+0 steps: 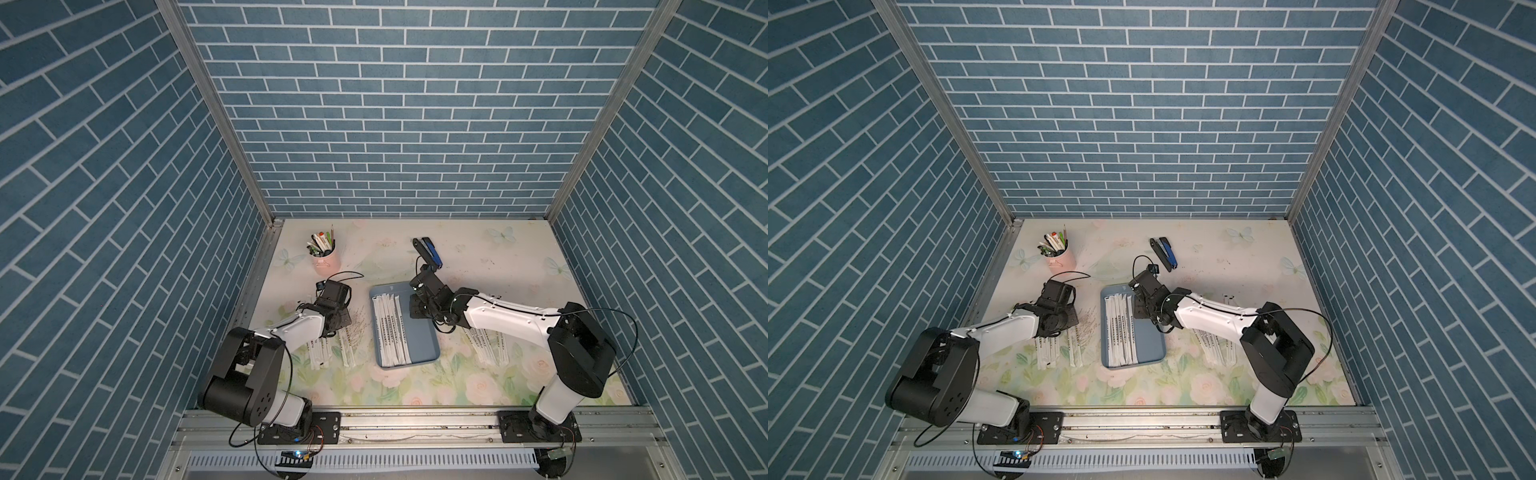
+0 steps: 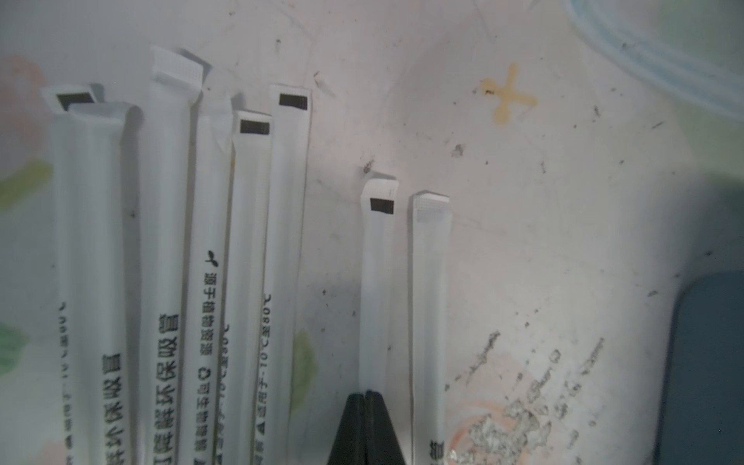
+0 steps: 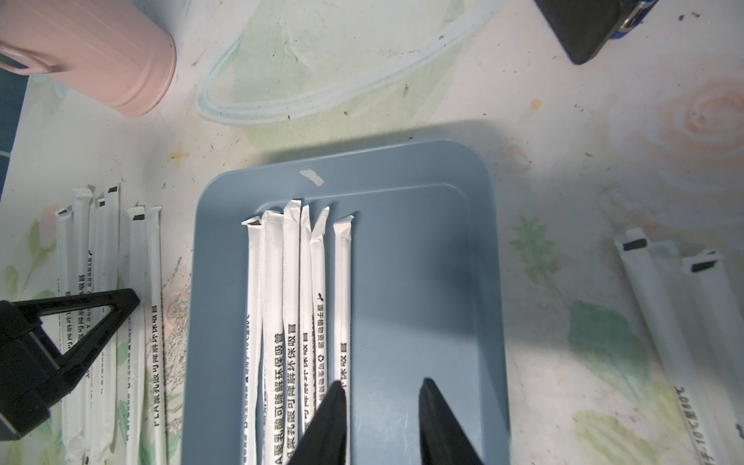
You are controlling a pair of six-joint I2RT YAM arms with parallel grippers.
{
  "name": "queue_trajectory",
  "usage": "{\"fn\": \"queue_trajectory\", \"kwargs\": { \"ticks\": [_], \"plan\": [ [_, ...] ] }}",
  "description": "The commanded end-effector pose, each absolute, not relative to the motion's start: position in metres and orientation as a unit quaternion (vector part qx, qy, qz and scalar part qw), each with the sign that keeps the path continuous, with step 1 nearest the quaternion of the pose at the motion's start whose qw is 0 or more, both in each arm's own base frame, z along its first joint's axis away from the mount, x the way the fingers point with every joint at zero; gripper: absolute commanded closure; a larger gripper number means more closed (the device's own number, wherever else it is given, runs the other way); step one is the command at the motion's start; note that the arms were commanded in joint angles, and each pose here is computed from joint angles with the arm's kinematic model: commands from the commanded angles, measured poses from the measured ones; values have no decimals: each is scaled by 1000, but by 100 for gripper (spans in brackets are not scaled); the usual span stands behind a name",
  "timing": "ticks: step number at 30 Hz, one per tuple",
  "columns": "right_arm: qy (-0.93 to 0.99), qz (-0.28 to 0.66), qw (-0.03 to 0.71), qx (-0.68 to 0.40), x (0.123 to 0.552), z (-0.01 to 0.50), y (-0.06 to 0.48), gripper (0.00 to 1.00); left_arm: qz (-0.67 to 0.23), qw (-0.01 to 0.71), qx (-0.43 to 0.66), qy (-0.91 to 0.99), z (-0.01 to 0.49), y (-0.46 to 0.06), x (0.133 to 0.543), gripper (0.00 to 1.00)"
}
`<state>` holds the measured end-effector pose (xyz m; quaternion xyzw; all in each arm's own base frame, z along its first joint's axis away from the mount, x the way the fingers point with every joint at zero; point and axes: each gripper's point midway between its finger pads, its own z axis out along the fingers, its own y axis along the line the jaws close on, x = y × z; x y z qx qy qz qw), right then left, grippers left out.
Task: Put the straws into the storage box
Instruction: Pick up the straw from the center of the board.
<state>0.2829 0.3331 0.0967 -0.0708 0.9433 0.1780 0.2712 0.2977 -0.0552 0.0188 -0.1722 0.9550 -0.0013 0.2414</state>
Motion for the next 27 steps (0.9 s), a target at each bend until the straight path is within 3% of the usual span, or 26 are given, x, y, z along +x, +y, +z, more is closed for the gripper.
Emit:
{"fn": "queue_trajectory", "kwargs": {
  "ticks": [1,18,27],
  "plan": [
    [938,177,287,-78,287,107,332,68,18,231,-169,958,25,-49,289,100],
    [941,165,286,-78,287,104,326,68,6,269,-176,947,63,-49,299,100],
    [939,150,305,-54,303,116,300,68,-41,300,-165,939,108,-82,312,100]
  ]
}}
